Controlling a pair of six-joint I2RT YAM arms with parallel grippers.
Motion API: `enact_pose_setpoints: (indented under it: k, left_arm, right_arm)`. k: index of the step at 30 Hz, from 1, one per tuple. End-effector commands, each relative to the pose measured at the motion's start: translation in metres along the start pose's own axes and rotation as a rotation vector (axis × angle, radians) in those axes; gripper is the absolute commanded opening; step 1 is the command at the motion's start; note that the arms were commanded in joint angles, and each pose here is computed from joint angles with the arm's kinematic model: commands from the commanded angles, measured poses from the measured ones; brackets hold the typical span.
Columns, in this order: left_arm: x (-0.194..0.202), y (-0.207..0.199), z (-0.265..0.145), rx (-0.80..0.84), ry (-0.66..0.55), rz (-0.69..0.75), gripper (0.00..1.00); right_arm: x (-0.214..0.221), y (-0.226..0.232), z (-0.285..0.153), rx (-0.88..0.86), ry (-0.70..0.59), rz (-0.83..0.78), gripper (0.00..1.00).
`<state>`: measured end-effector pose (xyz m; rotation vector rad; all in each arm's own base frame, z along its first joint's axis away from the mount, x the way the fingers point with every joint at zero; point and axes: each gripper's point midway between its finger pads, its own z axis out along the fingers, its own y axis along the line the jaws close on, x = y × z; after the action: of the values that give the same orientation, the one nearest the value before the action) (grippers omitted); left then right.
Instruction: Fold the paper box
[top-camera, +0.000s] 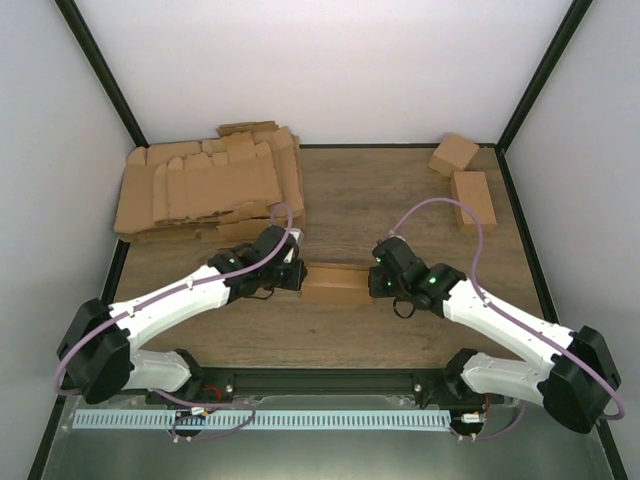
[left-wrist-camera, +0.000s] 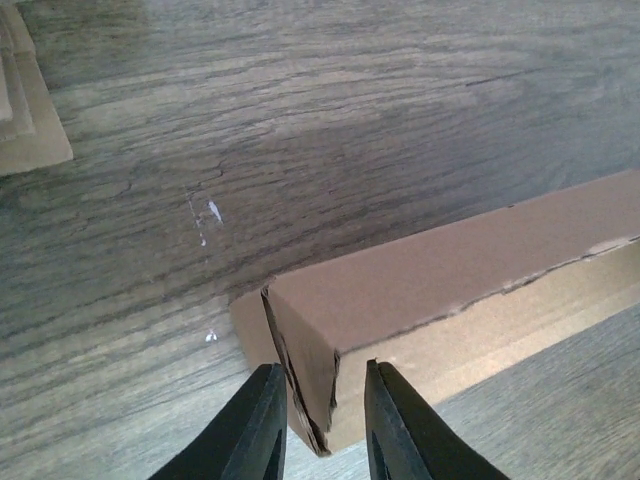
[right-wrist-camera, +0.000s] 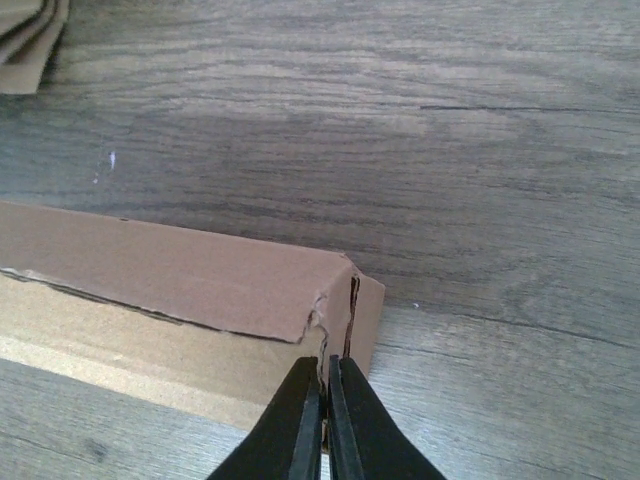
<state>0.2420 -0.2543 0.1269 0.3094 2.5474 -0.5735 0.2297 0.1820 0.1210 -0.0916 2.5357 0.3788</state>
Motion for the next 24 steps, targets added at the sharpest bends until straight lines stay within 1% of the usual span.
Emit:
enact_pose_setpoints:
  k: [1,5,9,15,20,24]
  left_arm:
    - [-0.0079,-0.0062,0.0021,0.001,-0.009,0.028,0.22]
    - [-0.0052,-0.0048,0.0066,-0.013,0.004,0.036,0.10]
    - [-0.0048,-0.0038,0.0072,-0.035,0.004,0.047,0.04]
    - [-0.0053,-0.0017,0.0062,-0.067,0.003,0.055,0.04]
    - [-0.0038,-0.0027,0.0068,-0.071,0.004,0.052,0.04]
    - [-0.0015,-0.0023,0.0085,-0.078,0.010,0.051,0.04]
  right_arm:
    - [0.0000,-0.0028,-0.0049,0.052,0.038,-0.035,0.05]
    - [0.0002,-0.0051,-0.0051,0.070,0.044,-0.037,0.05]
    - [-0.0010,-0.0064,-0.0055,0.089,0.054,-0.045,0.04]
    - [-0.0043,-0.0043,-0.0077,0.112,0.049,-0.066,0.01]
    - [-0.0008,-0.0056,-0.0061,0.170,0.060,-0.105,0.01]
    - [0.0006,-0.0107,-0.0041,0.210,0.072,-0.104,0.01]
